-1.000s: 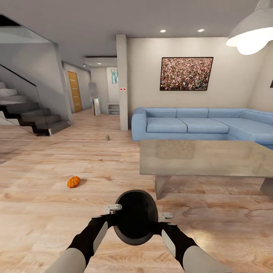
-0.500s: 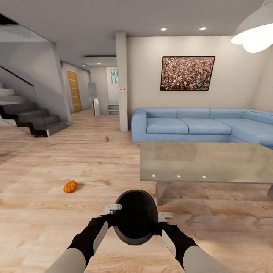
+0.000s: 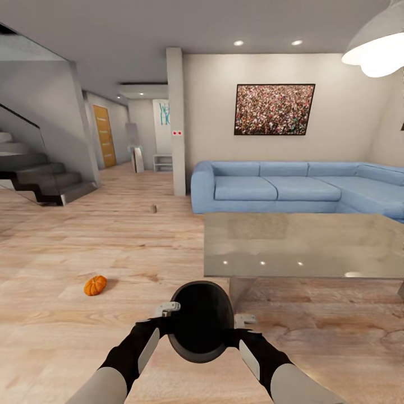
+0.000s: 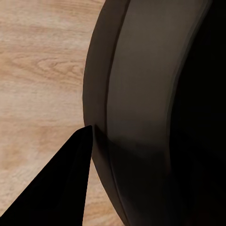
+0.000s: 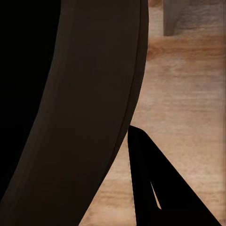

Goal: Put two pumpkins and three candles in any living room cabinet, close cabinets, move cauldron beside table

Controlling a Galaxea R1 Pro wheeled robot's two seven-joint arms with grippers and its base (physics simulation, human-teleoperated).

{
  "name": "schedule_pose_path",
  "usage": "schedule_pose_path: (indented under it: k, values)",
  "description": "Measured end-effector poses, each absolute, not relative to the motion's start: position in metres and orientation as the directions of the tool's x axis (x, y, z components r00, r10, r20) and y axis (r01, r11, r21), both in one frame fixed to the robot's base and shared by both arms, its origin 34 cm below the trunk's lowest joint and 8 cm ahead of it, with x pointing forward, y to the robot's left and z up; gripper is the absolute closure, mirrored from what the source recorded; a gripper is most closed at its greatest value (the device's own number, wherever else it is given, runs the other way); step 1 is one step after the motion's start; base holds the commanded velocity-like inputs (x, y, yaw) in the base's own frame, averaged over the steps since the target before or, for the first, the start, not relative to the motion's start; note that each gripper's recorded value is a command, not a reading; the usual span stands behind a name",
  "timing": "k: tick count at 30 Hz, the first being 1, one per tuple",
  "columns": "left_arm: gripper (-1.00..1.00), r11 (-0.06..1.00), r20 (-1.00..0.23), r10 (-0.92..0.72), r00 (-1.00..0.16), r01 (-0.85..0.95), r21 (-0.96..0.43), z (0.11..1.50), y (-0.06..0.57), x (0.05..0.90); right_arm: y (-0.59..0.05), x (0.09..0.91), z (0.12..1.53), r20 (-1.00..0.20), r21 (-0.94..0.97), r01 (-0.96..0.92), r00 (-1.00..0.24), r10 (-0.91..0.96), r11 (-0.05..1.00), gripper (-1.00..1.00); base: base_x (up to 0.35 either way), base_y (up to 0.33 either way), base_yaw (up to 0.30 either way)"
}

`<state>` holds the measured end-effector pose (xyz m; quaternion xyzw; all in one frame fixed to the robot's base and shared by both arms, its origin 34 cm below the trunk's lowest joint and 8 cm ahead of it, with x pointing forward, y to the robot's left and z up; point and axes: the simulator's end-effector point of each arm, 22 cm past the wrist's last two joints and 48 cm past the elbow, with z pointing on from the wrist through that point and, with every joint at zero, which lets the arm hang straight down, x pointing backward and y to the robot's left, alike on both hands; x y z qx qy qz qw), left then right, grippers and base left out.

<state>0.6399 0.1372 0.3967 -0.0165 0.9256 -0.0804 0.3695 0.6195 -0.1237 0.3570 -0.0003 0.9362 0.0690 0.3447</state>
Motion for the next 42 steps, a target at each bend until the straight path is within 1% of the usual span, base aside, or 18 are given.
schedule_pose_path:
  k: [42]
  values:
    - [1.0, 0.987, -0.554, -0.09, -0.828, 0.002, -0.164, 0.303, 0.137, 0.614, -0.124, 0.588, 0.267, -0.513, 0.135, -0.027, -0.857, 0.047, 0.991, 1.0, 0.0, 0.0, 0.0]
